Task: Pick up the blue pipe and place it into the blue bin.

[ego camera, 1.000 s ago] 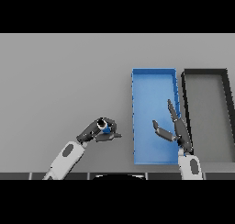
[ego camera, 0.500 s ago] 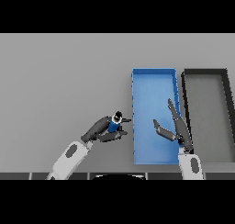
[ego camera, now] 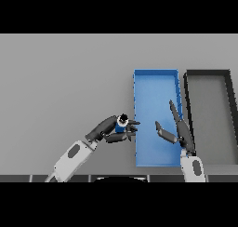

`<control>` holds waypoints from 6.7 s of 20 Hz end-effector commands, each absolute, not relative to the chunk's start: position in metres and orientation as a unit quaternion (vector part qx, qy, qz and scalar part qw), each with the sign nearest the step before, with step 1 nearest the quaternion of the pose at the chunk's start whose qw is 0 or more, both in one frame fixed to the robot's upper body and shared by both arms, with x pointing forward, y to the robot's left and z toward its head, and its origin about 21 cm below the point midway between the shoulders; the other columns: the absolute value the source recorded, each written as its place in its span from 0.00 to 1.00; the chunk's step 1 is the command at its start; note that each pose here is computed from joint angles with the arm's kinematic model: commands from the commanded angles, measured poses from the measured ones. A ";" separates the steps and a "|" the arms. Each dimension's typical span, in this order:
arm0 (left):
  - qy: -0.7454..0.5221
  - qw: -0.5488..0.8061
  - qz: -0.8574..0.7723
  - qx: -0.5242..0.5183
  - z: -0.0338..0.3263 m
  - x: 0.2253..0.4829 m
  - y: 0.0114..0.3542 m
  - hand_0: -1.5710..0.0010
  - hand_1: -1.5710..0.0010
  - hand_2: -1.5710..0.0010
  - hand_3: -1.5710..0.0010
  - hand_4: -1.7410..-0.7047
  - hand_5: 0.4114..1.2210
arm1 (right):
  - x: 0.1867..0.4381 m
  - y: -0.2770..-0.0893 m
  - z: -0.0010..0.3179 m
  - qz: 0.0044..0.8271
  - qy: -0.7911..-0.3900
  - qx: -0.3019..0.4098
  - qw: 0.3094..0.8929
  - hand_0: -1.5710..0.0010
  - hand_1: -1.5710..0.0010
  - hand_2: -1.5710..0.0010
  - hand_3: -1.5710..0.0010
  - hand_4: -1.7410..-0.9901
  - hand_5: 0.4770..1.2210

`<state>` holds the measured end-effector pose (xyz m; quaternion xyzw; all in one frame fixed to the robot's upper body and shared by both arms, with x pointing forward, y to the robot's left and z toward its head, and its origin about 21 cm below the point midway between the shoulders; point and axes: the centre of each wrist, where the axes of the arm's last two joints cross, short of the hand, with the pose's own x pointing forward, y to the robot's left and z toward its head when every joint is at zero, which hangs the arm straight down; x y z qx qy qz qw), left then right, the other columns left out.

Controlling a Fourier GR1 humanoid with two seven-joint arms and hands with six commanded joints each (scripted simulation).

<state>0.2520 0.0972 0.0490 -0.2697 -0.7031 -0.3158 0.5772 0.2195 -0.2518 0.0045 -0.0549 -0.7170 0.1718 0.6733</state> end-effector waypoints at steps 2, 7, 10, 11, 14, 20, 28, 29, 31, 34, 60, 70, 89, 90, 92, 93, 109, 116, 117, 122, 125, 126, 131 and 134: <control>-0.704 0.576 -0.323 -0.263 0.052 0.253 0.098 0.00 0.00 0.00 0.08 0.01 1.00 | 0.223 -0.253 0.007 0.175 -0.713 -0.046 0.677 1.00 1.00 1.00 1.00 0.63 0.28; -0.701 0.580 -0.323 -0.260 0.047 0.251 0.096 0.00 0.00 0.00 0.08 0.01 1.00 | 0.233 -0.258 0.014 0.187 -0.704 -0.026 0.685 1.00 1.00 1.00 1.00 0.66 0.28; -0.705 0.578 -0.321 -0.257 0.051 0.254 0.100 0.00 0.00 0.00 0.08 0.01 1.00 | 0.234 -0.262 0.016 0.178 -0.721 0.010 0.669 1.00 1.00 1.00 1.00 0.70 0.26; -0.706 0.575 -0.321 -0.260 0.052 0.253 0.101 0.00 0.00 0.00 0.08 0.01 1.00 | 0.238 -0.264 0.024 0.173 -0.732 0.046 0.657 1.00 1.00 1.00 1.00 0.69 0.23; -0.702 0.576 -0.325 -0.264 0.050 0.252 0.101 0.00 0.00 0.00 0.08 0.01 1.00 | 0.248 -0.269 0.062 0.183 -0.736 0.138 0.637 1.00 1.00 1.00 1.00 0.65 0.10; -0.703 0.574 -0.331 -0.258 0.053 0.255 0.098 0.00 0.00 0.00 0.08 0.01 1.00 | 0.259 -0.248 0.127 0.299 -0.713 0.269 0.574 1.00 1.00 1.00 1.00 0.54 0.04; -0.700 0.571 -0.338 -0.263 0.053 0.252 0.099 0.00 0.00 0.00 0.08 0.01 1.00 | 0.270 -0.197 0.172 0.416 -0.685 0.317 0.508 1.00 1.00 1.00 1.00 0.56 0.02; -0.703 0.567 -0.338 -0.264 0.053 0.254 0.101 0.00 0.00 0.00 0.08 0.01 1.00 | 0.272 -0.191 0.175 0.426 -0.682 0.321 0.500 1.00 1.00 1.00 1.00 0.58 0.03; -0.703 0.563 -0.338 -0.273 0.052 0.256 0.101 0.00 0.00 0.00 0.05 0.11 1.00 | 0.280 -0.177 0.178 0.446 -0.677 0.323 0.488 1.00 1.00 1.00 1.00 0.63 0.04; -0.700 0.561 -0.342 -0.279 0.050 0.257 0.101 0.00 0.00 0.00 0.03 0.19 1.00 | 0.284 -0.160 0.181 0.466 -0.666 0.327 0.483 1.00 1.00 1.00 1.00 0.66 0.06; -0.707 0.550 -0.371 -0.246 0.056 0.261 0.105 0.17 0.21 0.24 0.23 0.19 1.00 | 0.294 -0.099 0.186 0.478 -0.657 0.408 0.417 0.02 0.02 0.02 0.02 0.35 0.96; -0.707 0.535 -0.416 -0.203 0.056 0.265 0.104 0.91 0.92 0.92 0.92 0.83 0.46 | 0.290 -0.101 0.187 0.478 -0.657 0.384 0.439 0.00 0.00 0.00 0.00 0.34 1.00; -0.665 0.604 -0.390 -0.203 0.049 0.254 0.112 1.00 1.00 1.00 1.00 0.79 0.09 | 0.328 -0.114 0.318 0.359 -0.680 0.462 0.442 0.00 0.00 0.00 0.00 0.33 1.00; -0.668 0.602 -0.389 -0.202 0.049 0.254 0.115 1.00 1.00 1.00 1.00 0.80 0.09 | 0.334 -0.118 0.325 0.342 -0.697 0.448 0.445 0.00 0.00 0.00 0.00 0.33 1.00; -0.669 0.599 -0.393 -0.198 0.052 0.254 0.114 1.00 1.00 1.00 1.00 0.81 0.09 | 0.349 -0.130 0.336 0.301 -0.724 0.404 0.471 0.00 0.00 0.00 0.00 0.33 1.00; -0.668 0.601 -0.392 -0.197 0.052 0.254 0.114 1.00 1.00 1.00 1.00 0.81 0.09 | 0.357 -0.138 0.336 0.290 -0.731 0.386 0.482 0.00 0.00 0.00 0.00 0.32 1.00; -0.666 0.603 -0.394 -0.193 0.049 0.254 0.118 1.00 1.00 1.00 1.00 0.84 0.08 | 0.411 -0.240 0.173 0.127 -0.586 0.155 0.785 0.00 0.00 0.00 0.00 0.32 1.00; -0.669 0.599 -0.394 -0.194 0.052 0.254 0.119 1.00 1.00 1.00 1.00 0.83 0.09 | 0.390 -0.257 0.118 0.155 -0.467 0.071 0.868 0.00 0.00 0.00 0.49 0.17 0.97; -0.667 0.600 -0.396 -0.194 0.053 0.255 0.118 1.00 1.00 1.00 1.00 0.83 0.09 | 0.390 -0.259 0.111 0.148 -0.447 0.062 0.880 0.00 0.04 0.07 0.39 0.22 0.96; -0.670 0.599 -0.393 -0.194 0.048 0.256 0.120 1.00 1.00 1.00 1.00 0.83 0.11 | 0.389 -0.257 0.095 0.151 -0.366 0.081 0.915 0.67 0.68 0.70 0.80 0.59 0.91; -0.668 0.603 -0.394 -0.188 0.050 0.259 0.118 1.00 1.00 1.00 1.00 0.83 0.10 | 0.388 -0.253 0.100 0.226 -0.364 0.056 0.902 0.83 0.84 0.84 0.90 0.72 0.72; -0.668 0.602 -0.394 -0.189 0.051 0.259 0.118 1.00 1.00 1.00 1.00 0.83 0.10 | 0.387 -0.250 0.100 0.243 -0.362 0.047 0.899 0.87 0.87 0.88 0.92 0.75 0.68; -0.670 0.600 -0.393 -0.191 0.049 0.252 0.118 1.00 1.00 1.00 1.00 0.83 0.08 | 0.385 -0.247 0.096 0.288 -0.366 0.011 0.885 0.96 0.96 0.96 0.97 0.81 0.47; -0.672 0.598 -0.393 -0.190 0.049 0.253 0.117 1.00 1.00 1.00 1.00 0.83 0.08 | 0.386 -0.249 0.092 0.287 -0.371 0.011 0.883 0.81 0.91 0.96 0.99 0.78 0.40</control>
